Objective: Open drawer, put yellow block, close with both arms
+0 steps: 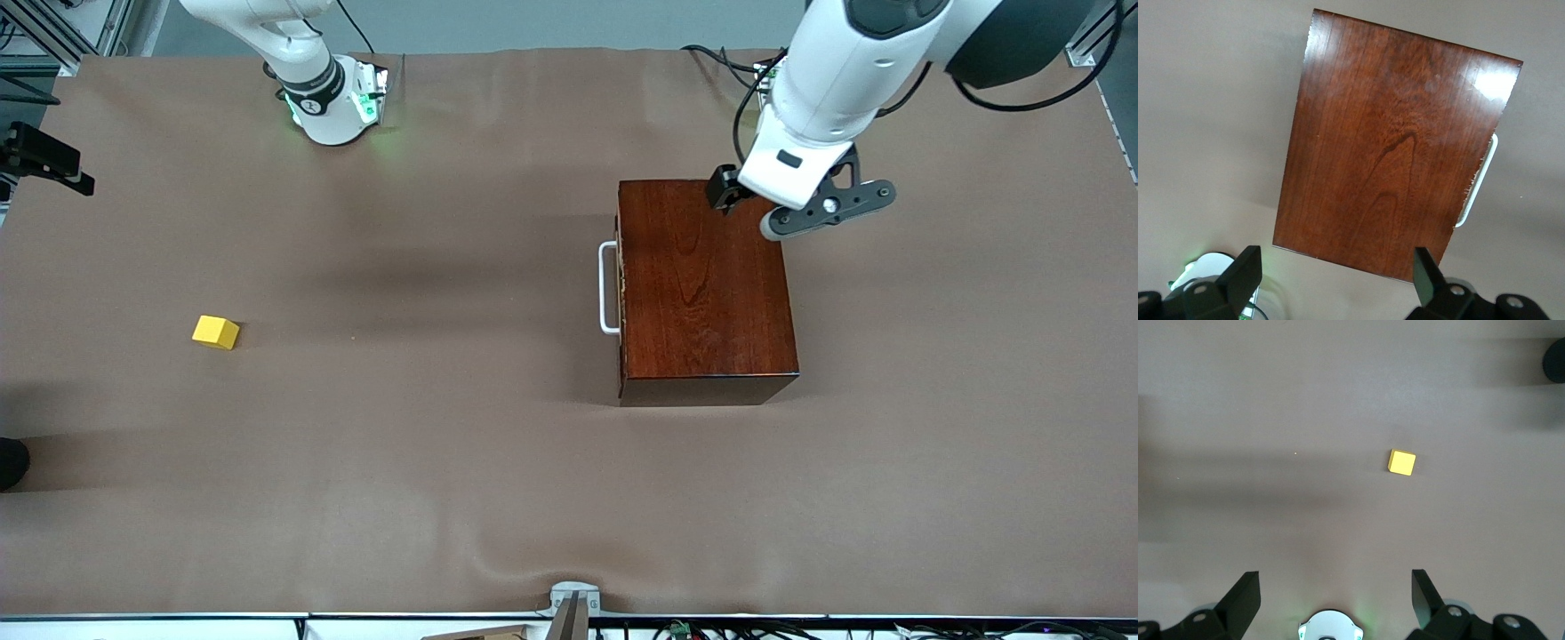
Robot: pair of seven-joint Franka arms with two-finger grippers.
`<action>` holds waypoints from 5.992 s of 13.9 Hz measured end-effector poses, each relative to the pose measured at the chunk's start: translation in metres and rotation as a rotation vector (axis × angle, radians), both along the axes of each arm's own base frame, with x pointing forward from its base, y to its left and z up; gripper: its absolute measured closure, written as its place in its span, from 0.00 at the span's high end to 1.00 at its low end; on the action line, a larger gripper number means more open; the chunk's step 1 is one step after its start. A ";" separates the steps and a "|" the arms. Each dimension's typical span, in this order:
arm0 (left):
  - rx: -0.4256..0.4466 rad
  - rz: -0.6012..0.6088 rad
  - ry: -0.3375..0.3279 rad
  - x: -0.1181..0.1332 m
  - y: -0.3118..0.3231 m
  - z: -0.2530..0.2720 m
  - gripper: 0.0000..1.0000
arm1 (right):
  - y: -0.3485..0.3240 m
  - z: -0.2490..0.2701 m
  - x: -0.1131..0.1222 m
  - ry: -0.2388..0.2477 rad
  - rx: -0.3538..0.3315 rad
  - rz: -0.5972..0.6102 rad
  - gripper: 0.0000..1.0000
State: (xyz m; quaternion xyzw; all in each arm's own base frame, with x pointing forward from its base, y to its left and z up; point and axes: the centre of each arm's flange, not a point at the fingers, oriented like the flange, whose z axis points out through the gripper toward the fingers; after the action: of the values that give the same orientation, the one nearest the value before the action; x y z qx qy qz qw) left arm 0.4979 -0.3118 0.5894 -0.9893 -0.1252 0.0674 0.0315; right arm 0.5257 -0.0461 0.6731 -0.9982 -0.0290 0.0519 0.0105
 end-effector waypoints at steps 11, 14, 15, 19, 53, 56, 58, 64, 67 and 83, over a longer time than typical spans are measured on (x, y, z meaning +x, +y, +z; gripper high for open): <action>-0.012 0.027 -0.007 -0.005 -0.037 -0.017 1.00 | 0.000 0.000 0.000 0.000 0.000 0.000 1.00; -0.012 0.040 -0.005 -0.006 -0.044 -0.021 1.00 | 0.000 0.000 0.000 0.000 0.000 -0.001 1.00; -0.012 0.041 -0.004 -0.006 -0.044 -0.022 1.00 | 0.000 0.000 0.000 0.000 0.000 -0.001 1.00; -0.016 0.042 -0.007 -0.004 -0.045 -0.022 1.00 | 0.000 0.000 0.000 0.000 0.000 -0.001 1.00; 0.145 -0.345 -0.115 -0.045 -0.262 -0.241 1.00 | -0.006 0.000 -0.001 0.004 0.000 -0.012 1.00; 0.158 -0.347 -0.106 -0.045 -0.262 -0.252 1.00 | -0.006 0.000 -0.001 0.004 0.000 -0.012 1.00; 0.179 -0.363 -0.114 -0.047 -0.264 -0.259 1.00 | -0.006 0.000 -0.001 0.004 0.000 -0.012 1.00; 0.197 -0.374 -0.112 -0.050 -0.266 -0.269 1.00 | -0.006 0.000 -0.001 0.004 0.000 -0.012 1.00; 0.201 -0.367 -0.111 -0.049 -0.265 -0.271 1.00 | -0.006 0.000 -0.001 0.004 0.000 -0.012 1.00; 0.235 -0.298 -0.095 -0.049 -0.261 -0.293 1.00 | -0.006 0.000 -0.001 0.005 0.000 -0.012 1.00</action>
State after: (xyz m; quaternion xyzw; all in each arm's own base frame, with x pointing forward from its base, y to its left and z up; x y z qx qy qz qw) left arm 0.4484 -0.5729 0.2961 -0.9885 0.0143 0.0004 0.1504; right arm 0.5246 -0.0522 0.6728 -0.9982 -0.0231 0.0541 0.0111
